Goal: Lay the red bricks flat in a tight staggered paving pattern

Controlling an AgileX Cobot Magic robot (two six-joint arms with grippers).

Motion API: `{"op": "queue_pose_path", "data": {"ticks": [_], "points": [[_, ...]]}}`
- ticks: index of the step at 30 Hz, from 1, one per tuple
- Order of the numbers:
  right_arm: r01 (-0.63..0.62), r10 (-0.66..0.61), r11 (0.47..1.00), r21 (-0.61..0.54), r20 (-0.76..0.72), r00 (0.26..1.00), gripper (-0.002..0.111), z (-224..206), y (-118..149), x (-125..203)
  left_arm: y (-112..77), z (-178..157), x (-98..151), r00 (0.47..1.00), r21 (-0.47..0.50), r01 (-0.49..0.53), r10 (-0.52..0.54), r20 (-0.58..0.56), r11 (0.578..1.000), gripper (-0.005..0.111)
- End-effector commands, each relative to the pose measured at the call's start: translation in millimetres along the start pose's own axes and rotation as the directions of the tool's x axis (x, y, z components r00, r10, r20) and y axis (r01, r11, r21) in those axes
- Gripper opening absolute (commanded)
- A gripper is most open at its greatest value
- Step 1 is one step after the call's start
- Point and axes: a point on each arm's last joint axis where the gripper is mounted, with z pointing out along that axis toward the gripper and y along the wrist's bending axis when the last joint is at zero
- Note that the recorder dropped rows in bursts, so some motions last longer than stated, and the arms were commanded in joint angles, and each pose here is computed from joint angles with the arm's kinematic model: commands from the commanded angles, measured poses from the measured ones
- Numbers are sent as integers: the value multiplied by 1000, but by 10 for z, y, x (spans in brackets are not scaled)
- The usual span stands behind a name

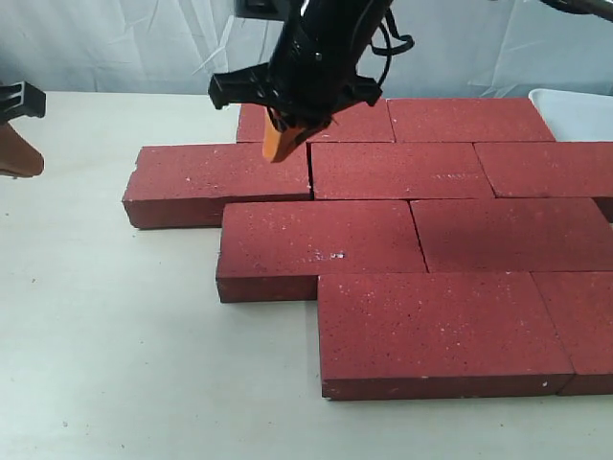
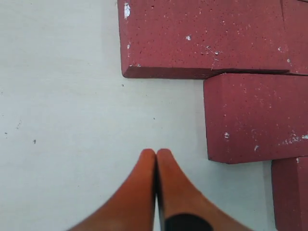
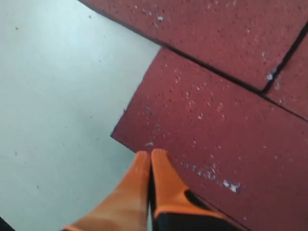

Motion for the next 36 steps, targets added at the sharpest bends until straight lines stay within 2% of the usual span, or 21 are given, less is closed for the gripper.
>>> {"op": "queue_pose_path", "data": {"ticks": [1,5,14,20,25,29,32,36], "points": [[14,-12,998,60,-22,1000,-1,-114,-48,175,-48,-101,105,999,-30,-32,32,-2,999,0],[5,-2,996,93,-26,1000,-1,-267,-120,344,-112,-133,164,998,-78,-56,56,-6,995,0],[-118,110,985,129,67,992,-1,-737,-500,702,-398,-76,212,994,-21,-104,104,21,994,0],[-243,225,957,161,127,966,-1,-1020,-831,1078,-540,-39,247,987,-10,-157,157,33,988,0],[-339,296,920,197,215,930,-1,-1267,-1034,1436,-549,-31,260,979,-38,-199,200,27,979,0],[-365,300,894,261,257,919,-1,-1424,-1112,1640,-527,-32,254,974,-65,-223,225,27,973,0],[-349,266,885,308,279,923,-1,-1501,-1103,1692,-507,-34,249,969,-88,-243,246,26,966,0],[-348,250,886,308,315,916,-1,-1536,-1092,1681,-477,-38,240,962,-119,-268,273,23,956,0]]}}
